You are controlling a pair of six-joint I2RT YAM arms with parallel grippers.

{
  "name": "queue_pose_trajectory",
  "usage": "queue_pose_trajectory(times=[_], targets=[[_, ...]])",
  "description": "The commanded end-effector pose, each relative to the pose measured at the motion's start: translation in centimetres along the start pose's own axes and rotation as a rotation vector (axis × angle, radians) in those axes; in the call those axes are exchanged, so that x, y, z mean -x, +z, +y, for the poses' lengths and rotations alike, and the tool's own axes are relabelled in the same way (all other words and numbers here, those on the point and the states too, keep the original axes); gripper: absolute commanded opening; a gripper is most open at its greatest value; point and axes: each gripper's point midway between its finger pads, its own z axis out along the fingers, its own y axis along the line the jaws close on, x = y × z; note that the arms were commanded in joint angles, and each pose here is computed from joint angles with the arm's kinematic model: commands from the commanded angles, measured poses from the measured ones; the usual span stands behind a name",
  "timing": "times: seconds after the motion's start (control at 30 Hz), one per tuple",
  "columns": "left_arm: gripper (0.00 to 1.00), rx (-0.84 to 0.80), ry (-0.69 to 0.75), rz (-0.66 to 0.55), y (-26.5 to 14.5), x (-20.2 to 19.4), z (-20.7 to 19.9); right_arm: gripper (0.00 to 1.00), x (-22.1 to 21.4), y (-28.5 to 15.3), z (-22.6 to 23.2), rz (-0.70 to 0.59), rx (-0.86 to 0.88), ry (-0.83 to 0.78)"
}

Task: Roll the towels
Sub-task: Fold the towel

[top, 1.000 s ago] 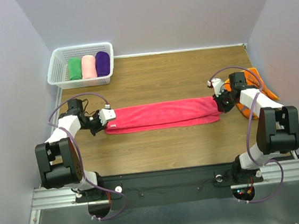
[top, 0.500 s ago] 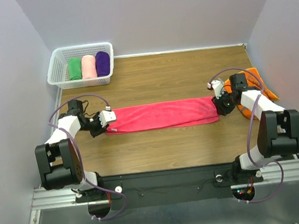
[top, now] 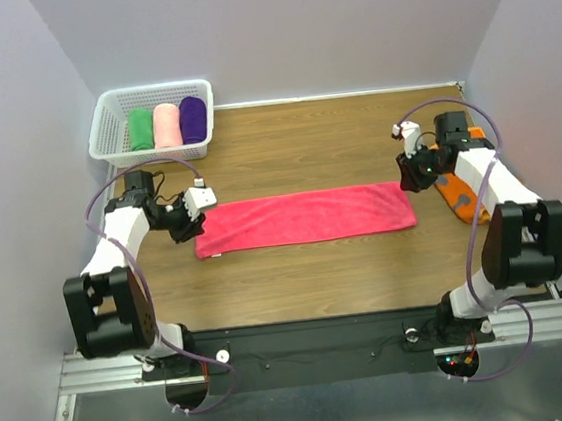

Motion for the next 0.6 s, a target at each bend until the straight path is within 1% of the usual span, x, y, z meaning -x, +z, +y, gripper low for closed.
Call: queue_pose_trajectory(times=[0.0,0.03,0.13,0.2,0.27,0.3,0.33,0.4,0.43,0.53,0.57], targets=[[0.36,-0.005,-0.214,-0.009,1.6,0.4,1.2,0.28,-1.5,2.2,0.2,0.082,0.039,0.056],[0.35,-0.007,-0.249,-0.006,1.9,0.2,1.2,0.28,-2.1,3.1,-0.1,0.108,0.04,0.063],[0.35,0.009,-0.289,0.025,3.1,-0.2,1.5,0.26,-2.8,4.6,-0.5,0.147,0.041,0.069],[0.34,0.011,-0.348,0.07,3.8,-0.7,1.1,0.26,-3.5,5.4,-0.3,0.178,0.043,0.068],[0.34,-0.022,-0.371,0.1,5.2,-0.7,0.2,0.25,-4.7,6.3,0.2,0.223,0.054,0.068],[0.34,-0.023,-0.428,0.139,5.8,-1.4,-0.4,0.25,-5.5,6.6,0.6,0.247,0.063,0.073],[0.34,-0.018,-0.435,0.146,6.5,-1.3,-0.4,0.25,-6.1,6.8,0.7,0.265,0.064,0.078],[0.34,0.026,-0.496,0.197,7.2,-2.1,0.1,0.24,-7.2,6.6,0.8,0.297,0.054,0.078],[0.33,0.023,-0.569,0.233,8.1,-2.9,0.0,0.24,-8.2,6.8,2.0,0.332,0.069,0.063],[0.32,0.052,-0.618,0.25,9.3,-3.1,2.2,0.24,-9.3,6.2,3.0,0.364,0.082,0.041],[0.32,0.083,-0.617,0.223,9.5,-2.1,3.8,0.24,-10.4,5.8,3.7,0.394,0.106,0.039]])
